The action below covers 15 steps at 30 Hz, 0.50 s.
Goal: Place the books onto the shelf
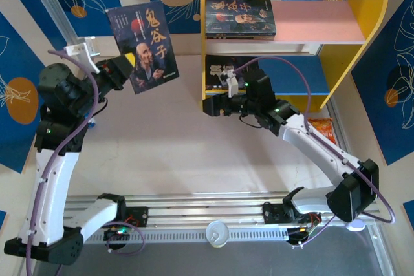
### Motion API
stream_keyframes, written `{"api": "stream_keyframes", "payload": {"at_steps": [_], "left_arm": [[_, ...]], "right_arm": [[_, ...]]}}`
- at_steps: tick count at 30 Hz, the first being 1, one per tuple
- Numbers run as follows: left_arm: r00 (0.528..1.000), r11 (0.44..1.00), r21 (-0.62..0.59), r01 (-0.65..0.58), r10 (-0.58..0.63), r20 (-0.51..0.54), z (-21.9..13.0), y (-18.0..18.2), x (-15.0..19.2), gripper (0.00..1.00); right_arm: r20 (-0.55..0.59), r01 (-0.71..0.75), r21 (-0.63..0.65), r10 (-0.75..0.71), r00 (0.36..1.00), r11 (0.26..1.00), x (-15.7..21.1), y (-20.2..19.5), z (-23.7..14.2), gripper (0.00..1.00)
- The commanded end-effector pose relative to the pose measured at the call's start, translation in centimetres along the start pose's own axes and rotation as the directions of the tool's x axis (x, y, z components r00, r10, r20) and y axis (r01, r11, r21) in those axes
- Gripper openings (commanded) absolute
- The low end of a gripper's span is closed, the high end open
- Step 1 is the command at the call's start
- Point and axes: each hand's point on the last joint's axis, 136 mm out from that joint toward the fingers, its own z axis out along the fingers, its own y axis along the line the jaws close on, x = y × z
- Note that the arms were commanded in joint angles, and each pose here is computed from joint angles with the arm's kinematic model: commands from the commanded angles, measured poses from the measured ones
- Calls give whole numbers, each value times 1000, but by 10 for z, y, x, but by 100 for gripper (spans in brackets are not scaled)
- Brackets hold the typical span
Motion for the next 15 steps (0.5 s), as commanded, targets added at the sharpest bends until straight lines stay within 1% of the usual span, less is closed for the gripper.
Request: {"api": "stream_keyframes", "payload": {"at_steps": [1, 4, 9, 13, 15], "left_arm": [[977, 972, 220, -80, 32, 213, -18, -68, -63, 0], [962, 954, 283, -96, 16, 272, -19, -86, -81, 0], [933, 915, 364, -172, 32, 360, -24, -120, -101, 0], [924, 886, 411, -212, 46, 379, -17, -143, -103, 0], [921, 877, 423, -226, 50, 387, -8, -151, -101, 0]], "right_arm": [[93, 9, -99, 1, 996, 995, -33, 28, -27, 67], [156, 22, -151, 2, 988, 988, -54, 44, -44, 69], [237, 62, -225, -7, 971, 972, -87, 70, -66, 73], [311, 99, -269, -11, 950, 958, -115, 91, -84, 76], [351, 126, -294, -15, 936, 947, -127, 103, -94, 79]]}}
